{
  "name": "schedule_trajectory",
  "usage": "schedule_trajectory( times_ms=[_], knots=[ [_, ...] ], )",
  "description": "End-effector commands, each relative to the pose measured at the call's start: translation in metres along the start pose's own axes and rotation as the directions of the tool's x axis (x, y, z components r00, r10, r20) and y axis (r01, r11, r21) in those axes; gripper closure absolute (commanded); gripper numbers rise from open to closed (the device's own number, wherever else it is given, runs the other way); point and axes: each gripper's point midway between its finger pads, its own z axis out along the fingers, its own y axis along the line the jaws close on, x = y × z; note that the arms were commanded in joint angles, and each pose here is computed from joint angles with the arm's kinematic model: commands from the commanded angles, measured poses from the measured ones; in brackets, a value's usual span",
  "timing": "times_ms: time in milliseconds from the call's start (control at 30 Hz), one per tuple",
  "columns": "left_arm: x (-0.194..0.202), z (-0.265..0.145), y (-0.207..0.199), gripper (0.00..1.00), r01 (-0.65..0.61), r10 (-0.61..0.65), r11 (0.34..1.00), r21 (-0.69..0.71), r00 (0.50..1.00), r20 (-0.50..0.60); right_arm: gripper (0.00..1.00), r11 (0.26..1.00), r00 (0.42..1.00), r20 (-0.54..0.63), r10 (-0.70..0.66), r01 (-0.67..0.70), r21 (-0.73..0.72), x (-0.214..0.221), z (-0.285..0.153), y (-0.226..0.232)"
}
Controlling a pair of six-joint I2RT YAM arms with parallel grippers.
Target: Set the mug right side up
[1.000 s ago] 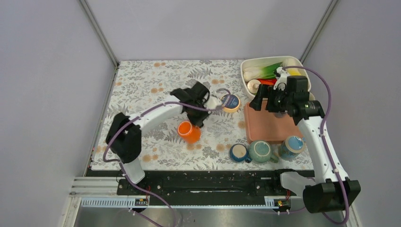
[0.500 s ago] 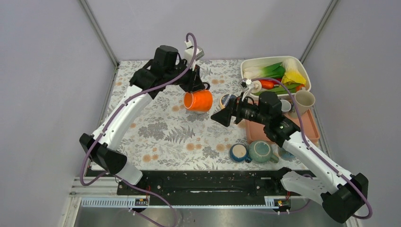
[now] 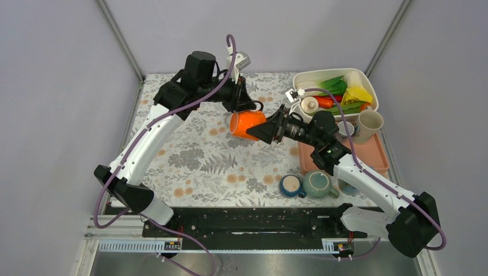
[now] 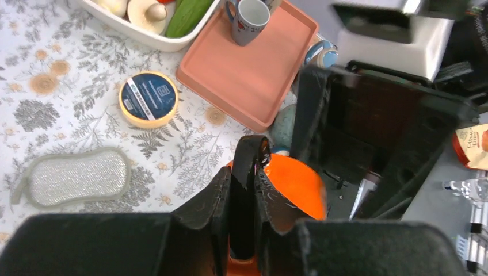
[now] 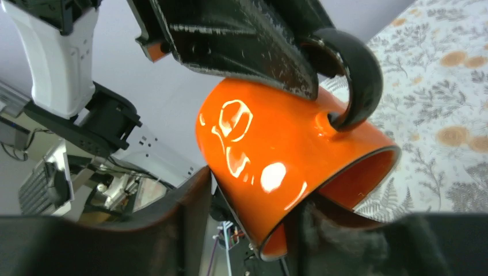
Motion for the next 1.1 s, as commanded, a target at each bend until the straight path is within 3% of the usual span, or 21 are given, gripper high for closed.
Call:
schedule_trajectory(
  times_ms=[0,67,100,133,167,200,233,267,333,433,533,633,800,1067],
  knots=[
    [-0.03,-0.013,-0.028,1.0,-0.037,0.028,0.996,0.081,0.994,0.105,0.65,0.968,0.999,0.044,0.005,0.006,-0.251,-0.025,0.004,0.057],
    [-0.029,-0.009,-0.019,1.0,-0.039,0.034,0.998,0.048,0.994,0.103,0.93,0.972,1.0,0.028,0.008,-0.002,-0.234,-0.024,0.005,0.056],
    [-0.029,-0.009,-0.013,1.0,-0.043,0.041,0.999,0.021,0.994,0.105,1.0,0.982,1.0,0.024,-0.001,0.005,-0.186,-0.024,0.004,0.049],
    [-0.028,-0.008,-0.007,0.98,-0.049,0.049,0.999,-0.006,0.993,0.105,1.0,0.993,0.999,0.016,-0.031,0.032,-0.117,-0.023,0.003,0.039],
    [-0.027,-0.008,0.002,0.77,-0.054,0.059,0.998,-0.045,0.993,0.105,1.0,0.998,0.998,0.001,-0.059,0.059,-0.007,-0.023,0.0,0.024],
    [-0.026,-0.009,0.012,0.48,-0.057,0.066,0.995,-0.087,0.992,0.105,1.0,0.988,0.994,-0.016,-0.104,0.105,0.115,-0.026,-0.006,0.006],
    [-0.026,-0.012,0.024,0.23,-0.059,0.074,0.989,-0.138,0.991,0.107,1.0,0.957,0.989,-0.062,-0.136,0.147,0.251,-0.024,-0.017,-0.014],
    [-0.027,-0.016,0.036,0.04,-0.064,0.086,0.979,-0.195,0.99,0.109,1.0,0.903,0.979,-0.107,-0.172,0.2,0.38,-0.026,-0.03,-0.034],
    [-0.029,-0.027,0.062,0.01,-0.074,0.115,0.944,-0.323,0.987,0.109,1.0,0.746,0.953,-0.219,-0.212,0.302,0.593,-0.029,-0.064,-0.074],
    [-0.026,-0.044,0.092,0.01,-0.13,0.184,0.873,-0.471,0.981,0.07,1.0,0.477,0.905,-0.383,-0.183,0.423,0.771,-0.035,-0.115,-0.124],
    [-0.011,-0.051,0.11,0.01,-0.175,0.214,0.823,-0.54,0.977,0.011,1.0,0.368,0.883,-0.464,-0.068,0.454,0.811,-0.03,-0.143,-0.165],
    [0.015,-0.049,0.116,0.01,-0.214,0.216,0.816,-0.538,0.975,-0.059,1.0,0.278,0.87,-0.491,0.053,0.459,0.844,-0.028,-0.168,-0.204],
    [0.06,-0.05,0.125,0.01,-0.276,0.213,0.805,-0.525,0.961,-0.179,1.0,0.198,0.825,-0.526,0.207,0.491,0.848,-0.024,-0.19,-0.249],
    [0.096,-0.048,0.127,0.01,-0.311,0.214,0.811,-0.495,0.946,-0.244,1.0,0.3,0.79,-0.524,0.319,0.44,0.846,0.003,-0.182,-0.298]
  ],
)
